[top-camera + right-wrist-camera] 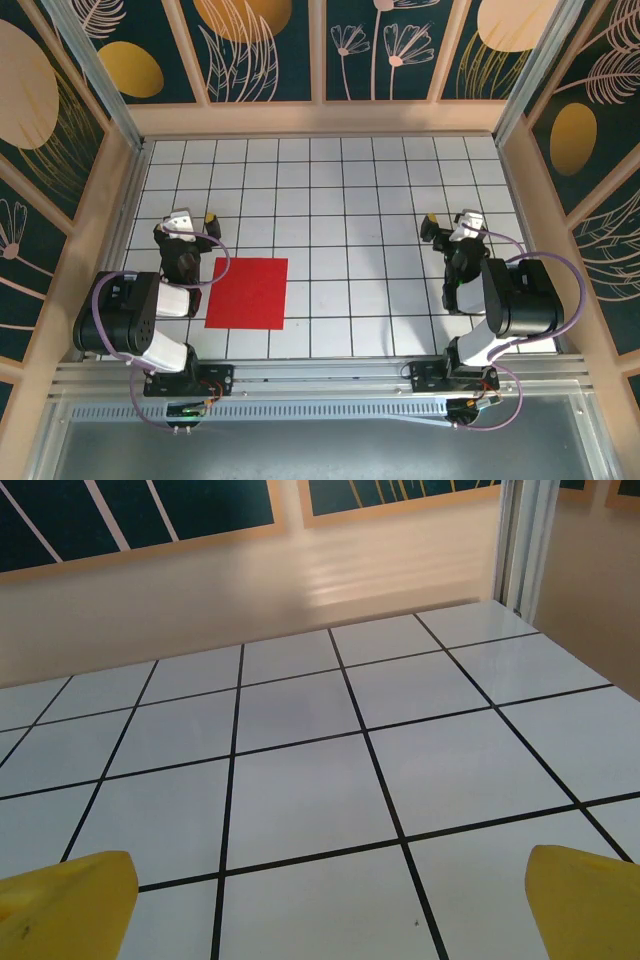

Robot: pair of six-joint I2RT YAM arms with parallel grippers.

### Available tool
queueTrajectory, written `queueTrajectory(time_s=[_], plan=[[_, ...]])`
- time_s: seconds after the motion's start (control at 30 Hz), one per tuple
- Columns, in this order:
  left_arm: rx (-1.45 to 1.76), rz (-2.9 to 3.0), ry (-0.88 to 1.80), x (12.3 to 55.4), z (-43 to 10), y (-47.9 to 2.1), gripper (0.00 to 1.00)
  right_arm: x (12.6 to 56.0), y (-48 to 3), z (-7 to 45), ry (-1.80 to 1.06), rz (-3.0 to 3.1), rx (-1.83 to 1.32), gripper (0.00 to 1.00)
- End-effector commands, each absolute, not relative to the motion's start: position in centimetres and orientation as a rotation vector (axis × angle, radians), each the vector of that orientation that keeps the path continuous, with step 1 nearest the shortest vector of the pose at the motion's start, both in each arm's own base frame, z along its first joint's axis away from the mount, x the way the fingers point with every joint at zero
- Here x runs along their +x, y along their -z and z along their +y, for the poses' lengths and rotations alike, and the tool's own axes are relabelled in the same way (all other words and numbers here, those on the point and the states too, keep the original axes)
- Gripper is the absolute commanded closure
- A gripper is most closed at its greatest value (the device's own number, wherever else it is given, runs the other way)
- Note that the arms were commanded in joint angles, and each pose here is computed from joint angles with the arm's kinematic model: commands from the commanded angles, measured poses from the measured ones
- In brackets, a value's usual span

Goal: Fold a paper plane with a square sheet of paper (fold left side to right side)
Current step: Move the square sheet of paper to the center of the table.

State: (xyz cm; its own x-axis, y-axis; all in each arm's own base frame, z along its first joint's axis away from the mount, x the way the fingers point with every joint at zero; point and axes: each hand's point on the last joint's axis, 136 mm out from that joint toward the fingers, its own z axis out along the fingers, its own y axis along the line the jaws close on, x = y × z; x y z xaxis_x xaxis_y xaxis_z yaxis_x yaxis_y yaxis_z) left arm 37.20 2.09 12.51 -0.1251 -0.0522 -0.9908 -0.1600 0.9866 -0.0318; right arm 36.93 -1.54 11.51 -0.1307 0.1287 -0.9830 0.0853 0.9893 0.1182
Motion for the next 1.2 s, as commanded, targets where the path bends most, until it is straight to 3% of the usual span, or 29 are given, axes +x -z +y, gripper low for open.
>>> queueTrajectory(time_s=[0.0, 1.17], plan=[[-0.166, 1.650, -0.068, 37.6, 2.0, -13.7, 0.01, 37.5, -12.8, -1.5, -0.039, 1.661, 0.145, 0.01], [-0.188, 1.650, -0.078, 37.7, 2.4, -14.0, 0.01, 37.4, -13.9, -2.3, -0.037, 1.659, 0.188, 0.01]])
